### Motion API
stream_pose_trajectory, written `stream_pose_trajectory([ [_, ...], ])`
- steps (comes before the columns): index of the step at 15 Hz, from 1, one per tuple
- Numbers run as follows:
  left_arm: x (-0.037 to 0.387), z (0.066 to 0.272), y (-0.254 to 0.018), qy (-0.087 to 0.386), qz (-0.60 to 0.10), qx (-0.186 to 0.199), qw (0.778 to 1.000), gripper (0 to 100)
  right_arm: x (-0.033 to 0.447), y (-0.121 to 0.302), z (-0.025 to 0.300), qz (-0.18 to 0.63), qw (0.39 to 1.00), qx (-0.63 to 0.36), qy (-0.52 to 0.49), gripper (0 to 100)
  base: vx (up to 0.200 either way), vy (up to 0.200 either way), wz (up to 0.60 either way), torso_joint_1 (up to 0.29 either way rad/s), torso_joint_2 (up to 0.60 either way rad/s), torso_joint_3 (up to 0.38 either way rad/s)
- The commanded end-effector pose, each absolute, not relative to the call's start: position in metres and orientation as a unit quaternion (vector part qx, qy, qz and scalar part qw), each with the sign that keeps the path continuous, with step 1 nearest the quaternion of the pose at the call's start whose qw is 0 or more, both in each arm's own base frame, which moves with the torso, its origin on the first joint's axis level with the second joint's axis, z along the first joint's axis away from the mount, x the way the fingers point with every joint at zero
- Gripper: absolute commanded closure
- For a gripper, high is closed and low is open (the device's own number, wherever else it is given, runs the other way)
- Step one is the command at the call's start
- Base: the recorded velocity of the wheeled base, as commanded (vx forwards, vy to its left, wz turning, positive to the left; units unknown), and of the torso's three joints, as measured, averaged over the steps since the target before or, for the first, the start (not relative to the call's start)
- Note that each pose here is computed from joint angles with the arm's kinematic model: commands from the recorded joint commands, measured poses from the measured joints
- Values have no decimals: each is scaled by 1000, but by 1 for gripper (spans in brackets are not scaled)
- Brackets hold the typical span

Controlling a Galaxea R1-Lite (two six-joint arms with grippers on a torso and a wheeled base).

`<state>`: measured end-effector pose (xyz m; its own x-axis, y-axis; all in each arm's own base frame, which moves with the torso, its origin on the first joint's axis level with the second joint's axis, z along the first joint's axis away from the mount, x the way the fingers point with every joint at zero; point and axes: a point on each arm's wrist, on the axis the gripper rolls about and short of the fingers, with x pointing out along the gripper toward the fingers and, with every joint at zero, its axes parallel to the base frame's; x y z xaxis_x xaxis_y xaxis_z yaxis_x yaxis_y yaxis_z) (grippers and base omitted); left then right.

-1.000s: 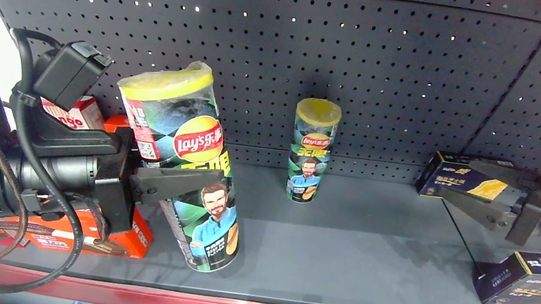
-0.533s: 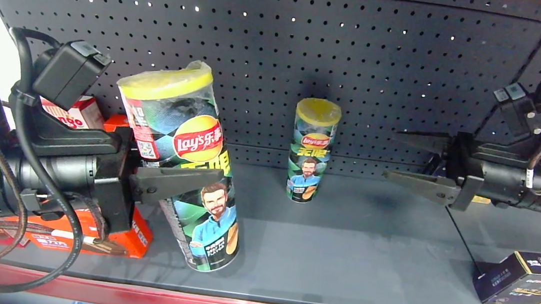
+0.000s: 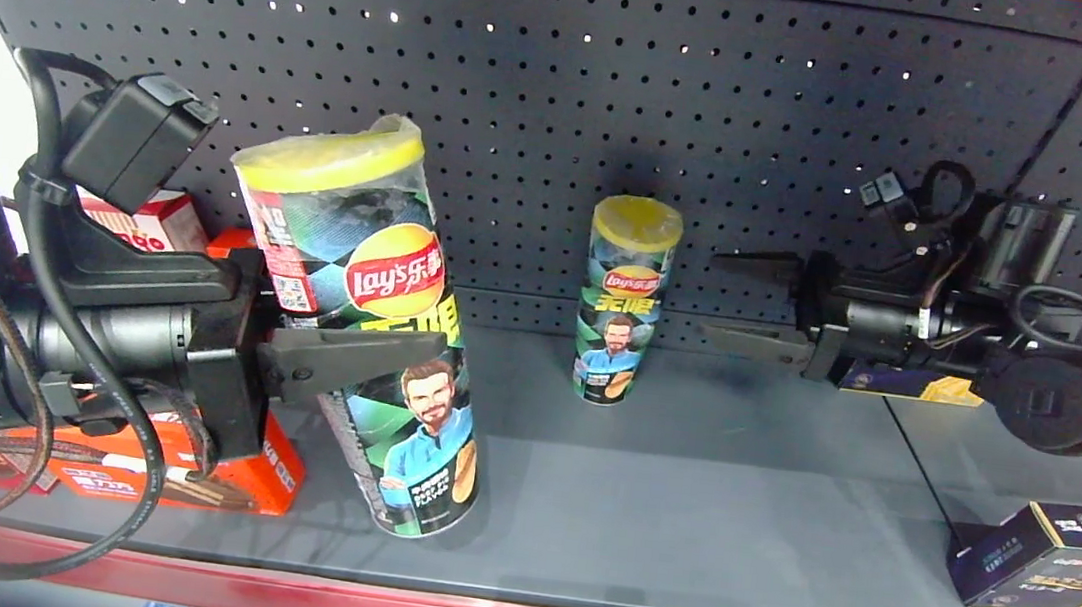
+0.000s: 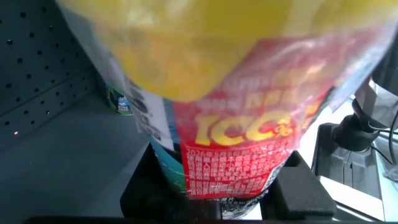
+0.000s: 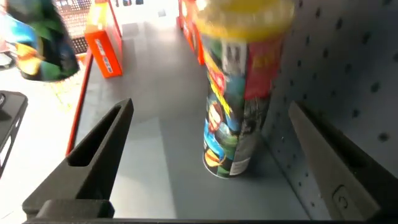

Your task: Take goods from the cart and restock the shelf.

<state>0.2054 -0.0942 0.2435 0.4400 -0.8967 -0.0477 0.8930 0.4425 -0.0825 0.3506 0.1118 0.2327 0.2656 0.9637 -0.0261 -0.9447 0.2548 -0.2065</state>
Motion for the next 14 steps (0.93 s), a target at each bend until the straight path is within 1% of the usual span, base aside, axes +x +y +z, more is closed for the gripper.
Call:
stream_pose_trajectory([
  [1,206,243,-94,42,-527,-23,848,100,368,118,215,607,790,-83,-35,0,0,0,0,0,0,0],
  [4,206,243,-94,44,-527,-24,848,100,386,129,205,613,785,-82,-35,0,0,0,0,0,0,0],
  [7,207,244,-95,52,-526,-40,848,100,397,142,193,623,778,-79,-30,0,0,0,0,0,0,0],
  [14,207,243,-95,53,-525,-41,848,100,413,172,173,643,762,-75,-25,0,0,0,0,0,0,0],
])
